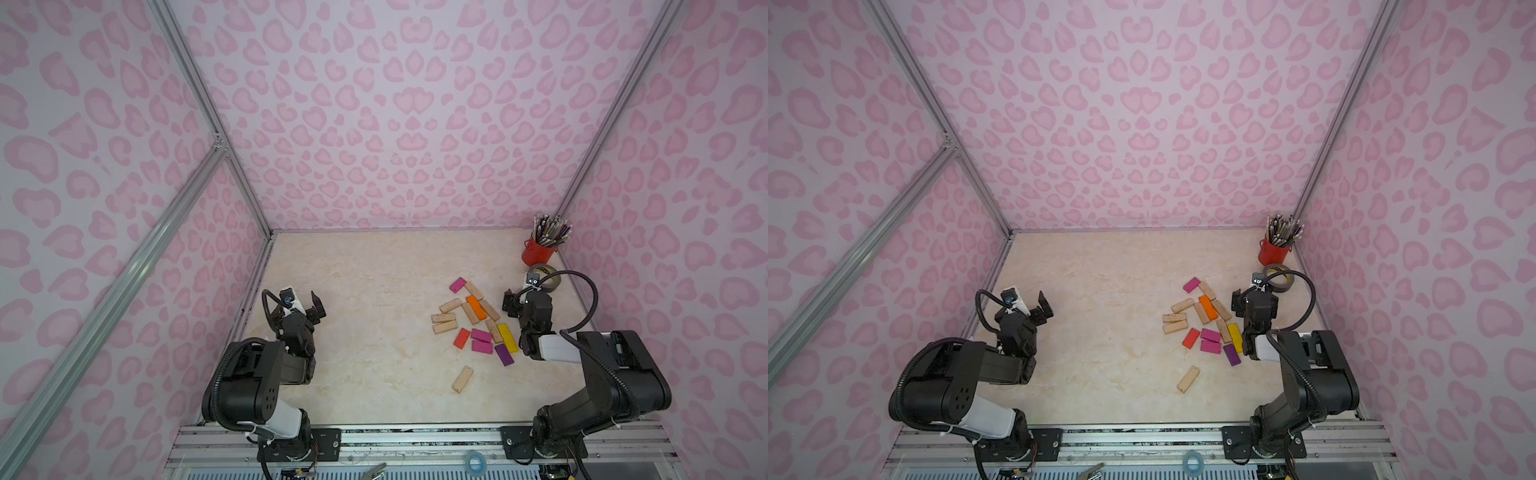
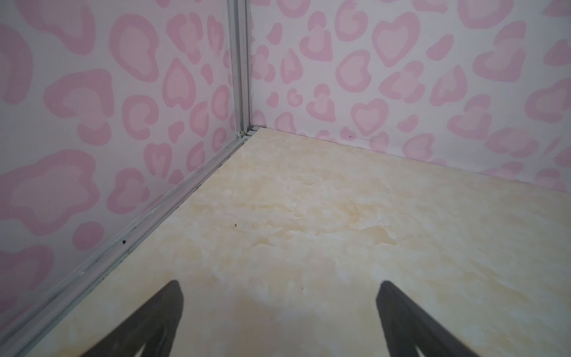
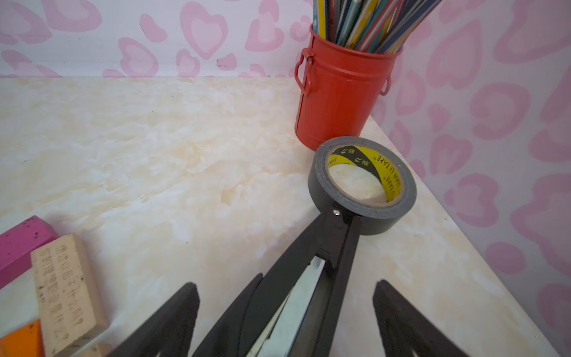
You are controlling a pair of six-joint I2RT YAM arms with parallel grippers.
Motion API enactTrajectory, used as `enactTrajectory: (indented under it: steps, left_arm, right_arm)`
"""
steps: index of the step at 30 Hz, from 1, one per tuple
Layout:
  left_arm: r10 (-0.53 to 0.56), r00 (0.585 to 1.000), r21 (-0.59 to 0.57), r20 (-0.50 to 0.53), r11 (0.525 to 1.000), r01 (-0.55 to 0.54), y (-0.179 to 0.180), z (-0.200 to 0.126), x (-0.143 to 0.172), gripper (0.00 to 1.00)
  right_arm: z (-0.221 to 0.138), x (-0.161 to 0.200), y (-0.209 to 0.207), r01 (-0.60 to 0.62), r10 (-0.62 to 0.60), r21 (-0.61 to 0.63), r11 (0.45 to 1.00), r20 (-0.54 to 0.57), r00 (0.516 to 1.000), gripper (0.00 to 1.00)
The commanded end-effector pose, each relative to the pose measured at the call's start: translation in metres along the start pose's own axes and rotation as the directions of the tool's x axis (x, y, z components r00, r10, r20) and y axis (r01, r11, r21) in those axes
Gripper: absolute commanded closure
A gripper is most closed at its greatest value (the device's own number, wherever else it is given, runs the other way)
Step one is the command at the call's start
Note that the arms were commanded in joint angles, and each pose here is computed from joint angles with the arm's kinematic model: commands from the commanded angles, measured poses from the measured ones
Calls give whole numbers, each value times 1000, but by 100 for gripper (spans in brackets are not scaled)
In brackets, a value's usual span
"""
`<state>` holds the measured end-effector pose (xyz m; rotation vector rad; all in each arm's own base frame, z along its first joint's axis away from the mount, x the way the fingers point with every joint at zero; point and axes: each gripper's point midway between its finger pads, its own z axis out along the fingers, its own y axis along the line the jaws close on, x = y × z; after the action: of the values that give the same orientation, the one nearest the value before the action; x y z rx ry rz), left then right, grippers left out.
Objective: Assemble the letter k with building blocks
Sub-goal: Pick up the building block from the center of the board.
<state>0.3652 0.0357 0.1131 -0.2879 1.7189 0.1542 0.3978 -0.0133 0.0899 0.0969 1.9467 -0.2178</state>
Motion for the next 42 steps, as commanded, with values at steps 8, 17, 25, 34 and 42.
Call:
enactTrajectory:
  steps: [8,17,25,34,42]
  left_arm:
    - [-8,999,8,43,1000,7,-2,2,-12,0]
    - [-8,999,8,46,1000,7,-2,1,-13,0]
    - [48,999,49,23,998,-49,-20,4,-23,5]
    - [53,997,285,55,956,-67,-107,-39,-75,5]
    - [134,988,771,77,620,-145,-239,-163,-97,5]
  right_arm:
    - [0,0,-1,-5,5,6,1000,4,1000,11]
    - [-1,0,-1,-6,6,7,1000,5,1000,11]
    - [-14,-21,-9,-16,16,29,999,14,1000,7]
    - [-72,-61,0,-245,230,-57,968,-190,954,4]
    - [-130,-31,61,-235,85,-218,947,-535,840,17]
